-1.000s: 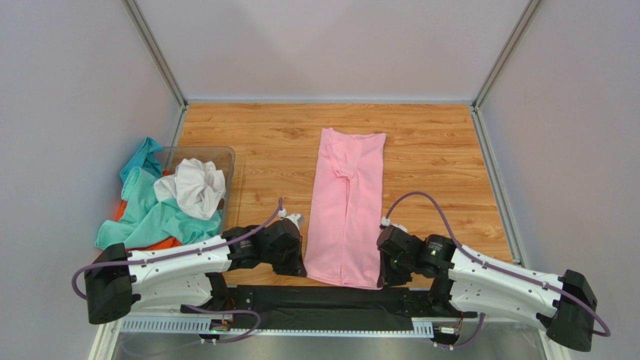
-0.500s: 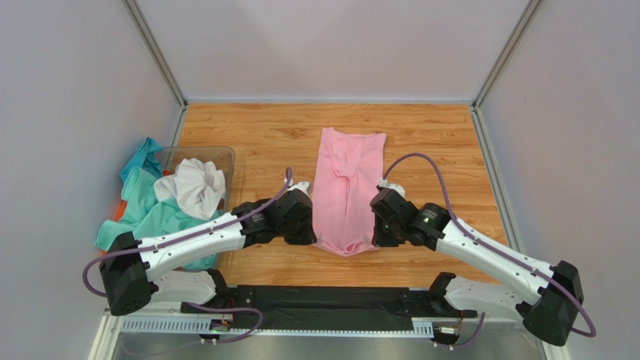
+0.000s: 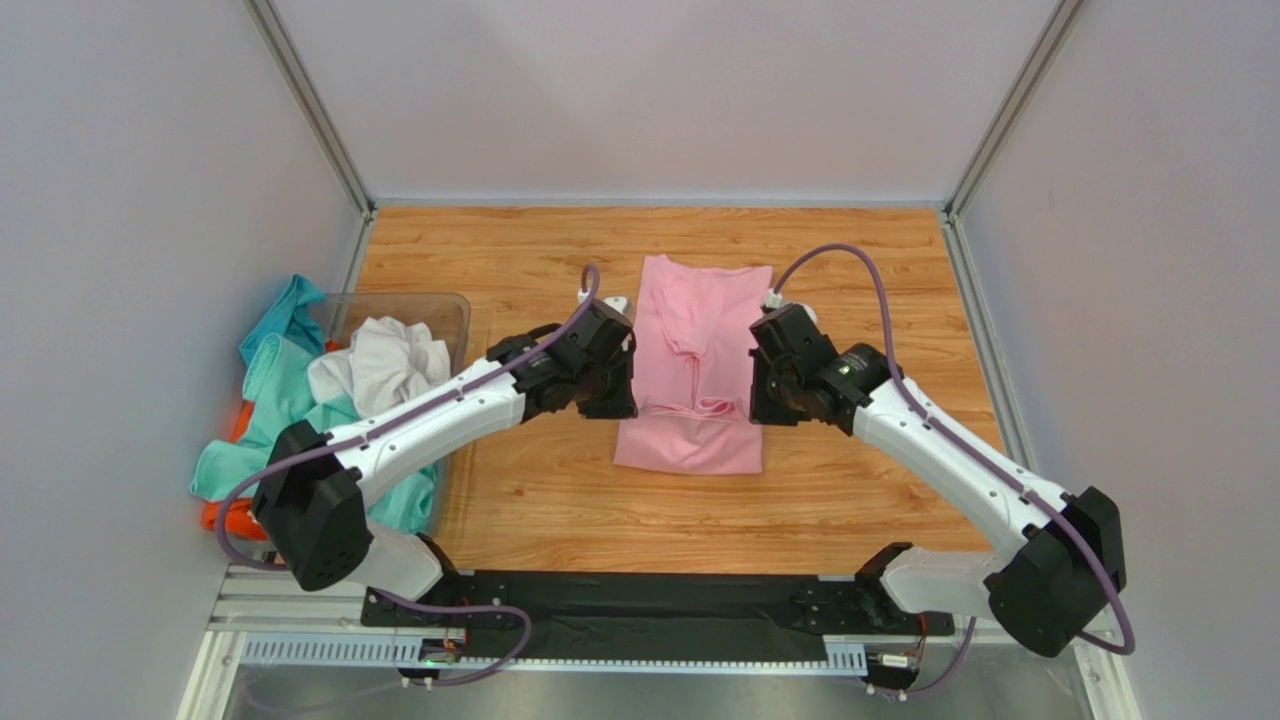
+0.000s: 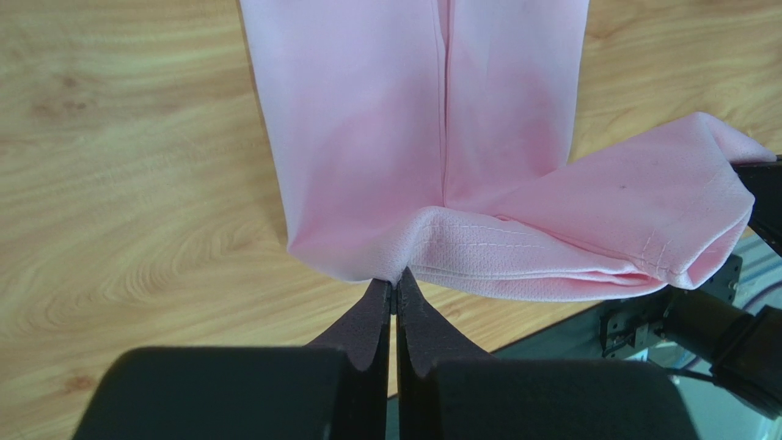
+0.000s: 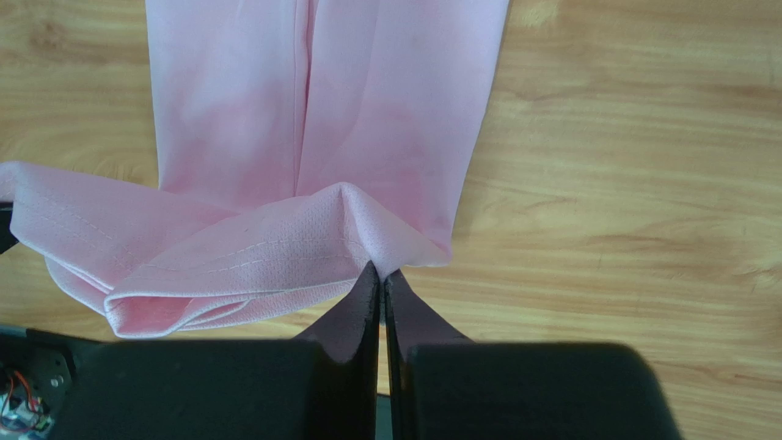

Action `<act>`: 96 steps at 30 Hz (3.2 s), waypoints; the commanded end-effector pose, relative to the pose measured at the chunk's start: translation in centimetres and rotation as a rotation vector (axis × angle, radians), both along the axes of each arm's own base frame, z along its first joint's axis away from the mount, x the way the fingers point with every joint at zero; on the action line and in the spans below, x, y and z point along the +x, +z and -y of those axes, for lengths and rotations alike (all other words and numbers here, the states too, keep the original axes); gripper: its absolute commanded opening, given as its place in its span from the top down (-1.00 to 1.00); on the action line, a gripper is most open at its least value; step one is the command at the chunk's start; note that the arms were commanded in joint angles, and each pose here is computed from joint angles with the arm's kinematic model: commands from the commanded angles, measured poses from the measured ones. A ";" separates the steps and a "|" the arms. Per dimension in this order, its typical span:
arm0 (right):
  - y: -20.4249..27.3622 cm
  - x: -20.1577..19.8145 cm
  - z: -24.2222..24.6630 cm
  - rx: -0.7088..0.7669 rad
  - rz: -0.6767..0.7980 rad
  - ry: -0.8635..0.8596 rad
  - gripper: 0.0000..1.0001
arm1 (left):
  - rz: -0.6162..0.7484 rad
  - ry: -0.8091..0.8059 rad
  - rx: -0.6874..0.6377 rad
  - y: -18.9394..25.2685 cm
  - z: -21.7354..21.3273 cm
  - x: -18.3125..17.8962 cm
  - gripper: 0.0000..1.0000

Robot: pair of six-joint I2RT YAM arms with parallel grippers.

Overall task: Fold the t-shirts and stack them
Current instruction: Fold the tshirt

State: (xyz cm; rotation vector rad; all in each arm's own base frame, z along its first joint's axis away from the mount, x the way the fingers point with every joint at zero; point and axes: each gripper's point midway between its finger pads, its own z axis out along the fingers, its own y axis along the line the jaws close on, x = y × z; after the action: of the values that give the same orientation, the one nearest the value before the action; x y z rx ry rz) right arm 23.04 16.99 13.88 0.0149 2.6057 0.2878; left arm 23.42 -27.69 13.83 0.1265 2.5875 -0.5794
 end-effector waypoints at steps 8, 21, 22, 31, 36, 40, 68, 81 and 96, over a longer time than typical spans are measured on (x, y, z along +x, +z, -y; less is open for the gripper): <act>1.1 5.7 0.4 0.008 0.044 -0.017 1.00 | 0.030 -0.055 0.006 1.1 0.9 5.3 1.00; -1.5 9.7 1.3 0.022 -0.007 -0.049 1.00 | -0.016 -0.064 0.035 -1.6 1.5 9.7 1.00; -2.0 10.0 1.5 0.016 -0.020 -0.055 1.00 | -0.022 -0.064 0.034 -1.9 1.5 9.9 0.99; -5.0 11.9 1.2 0.071 -0.073 -0.071 0.99 | -0.073 -0.045 0.055 -4.7 1.2 11.6 0.96; -6.8 12.9 1.4 0.075 -0.093 -0.098 0.93 | -0.097 -0.036 0.060 -6.4 1.2 12.4 0.85; -6.9 13.5 2.0 0.070 -0.092 -0.111 0.70 | -0.102 -0.052 0.042 -6.7 1.4 12.7 0.50; -5.6 0.7 -2.2 0.263 -0.124 0.070 -1.00 | -0.084 0.024 -0.201 -3.5 -5.0 -1.8 -0.99; -8.7 -1.6 0.4 0.193 -0.172 -0.050 -1.00 | -0.188 -0.011 -0.164 -7.5 -2.8 0.2 -0.55; -10.0 -2.5 1.4 0.161 -0.197 -0.093 -0.91 | -0.281 -0.016 -0.109 -11.4 -2.2 0.8 0.14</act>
State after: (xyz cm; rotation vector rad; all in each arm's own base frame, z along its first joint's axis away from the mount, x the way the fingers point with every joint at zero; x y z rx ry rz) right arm 19.93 15.68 3.61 0.2002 2.7983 0.4874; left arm 23.53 -24.78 2.30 -0.0018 2.8390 -0.7633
